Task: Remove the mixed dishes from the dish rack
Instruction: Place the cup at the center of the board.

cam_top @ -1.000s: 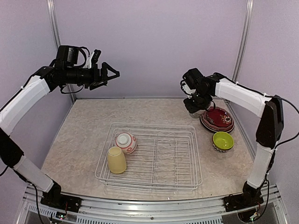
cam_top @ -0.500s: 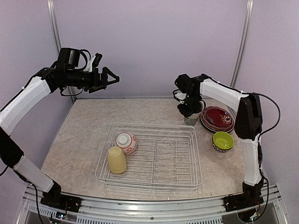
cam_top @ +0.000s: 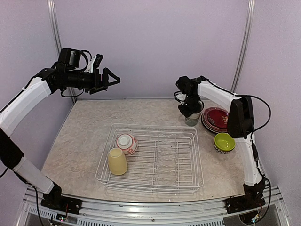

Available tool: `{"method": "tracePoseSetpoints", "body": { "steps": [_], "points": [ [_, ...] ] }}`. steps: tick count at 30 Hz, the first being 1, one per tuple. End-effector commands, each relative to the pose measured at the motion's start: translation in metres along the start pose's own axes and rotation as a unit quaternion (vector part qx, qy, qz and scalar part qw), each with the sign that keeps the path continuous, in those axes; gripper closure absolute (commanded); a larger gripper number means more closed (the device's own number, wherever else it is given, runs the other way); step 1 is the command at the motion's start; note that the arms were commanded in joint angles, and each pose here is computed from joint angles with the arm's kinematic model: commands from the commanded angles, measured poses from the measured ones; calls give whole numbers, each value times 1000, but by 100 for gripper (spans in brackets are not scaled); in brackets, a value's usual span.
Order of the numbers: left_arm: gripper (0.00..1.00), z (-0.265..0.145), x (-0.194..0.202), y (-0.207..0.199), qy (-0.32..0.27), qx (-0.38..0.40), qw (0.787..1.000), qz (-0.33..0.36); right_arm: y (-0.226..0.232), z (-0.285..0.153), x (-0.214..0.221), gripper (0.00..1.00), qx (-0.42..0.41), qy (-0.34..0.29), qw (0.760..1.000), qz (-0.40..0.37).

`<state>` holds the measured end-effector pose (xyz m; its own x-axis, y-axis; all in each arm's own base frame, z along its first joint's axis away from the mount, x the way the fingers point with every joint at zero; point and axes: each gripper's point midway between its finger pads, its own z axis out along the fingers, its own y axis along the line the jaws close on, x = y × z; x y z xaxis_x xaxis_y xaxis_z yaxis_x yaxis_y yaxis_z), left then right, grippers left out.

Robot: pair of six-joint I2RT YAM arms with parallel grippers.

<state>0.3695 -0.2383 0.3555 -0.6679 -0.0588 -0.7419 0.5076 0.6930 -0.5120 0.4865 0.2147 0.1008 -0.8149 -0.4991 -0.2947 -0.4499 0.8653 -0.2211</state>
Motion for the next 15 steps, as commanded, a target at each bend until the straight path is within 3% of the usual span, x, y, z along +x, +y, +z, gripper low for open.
{"method": "tracePoseSetpoints", "body": {
  "steps": [1, 7, 12, 15],
  "points": [
    [1, 4, 11, 0, 19, 6, 1000, -3, -20, -1, -15, 94, 23, -17, 1000, -5],
    [1, 7, 13, -1, 23, 9, 1000, -6, -28, -8, -22, 59, 41, -25, 999, -6],
    [1, 10, 15, -1, 28, 10, 1000, -8, -35, -47, -42, 25, 39, -73, 997, 1],
    [1, 11, 16, 0, 30, 10, 999, -10, -39, -75, -47, 16, 44, -99, 994, 8]
  ]
}}
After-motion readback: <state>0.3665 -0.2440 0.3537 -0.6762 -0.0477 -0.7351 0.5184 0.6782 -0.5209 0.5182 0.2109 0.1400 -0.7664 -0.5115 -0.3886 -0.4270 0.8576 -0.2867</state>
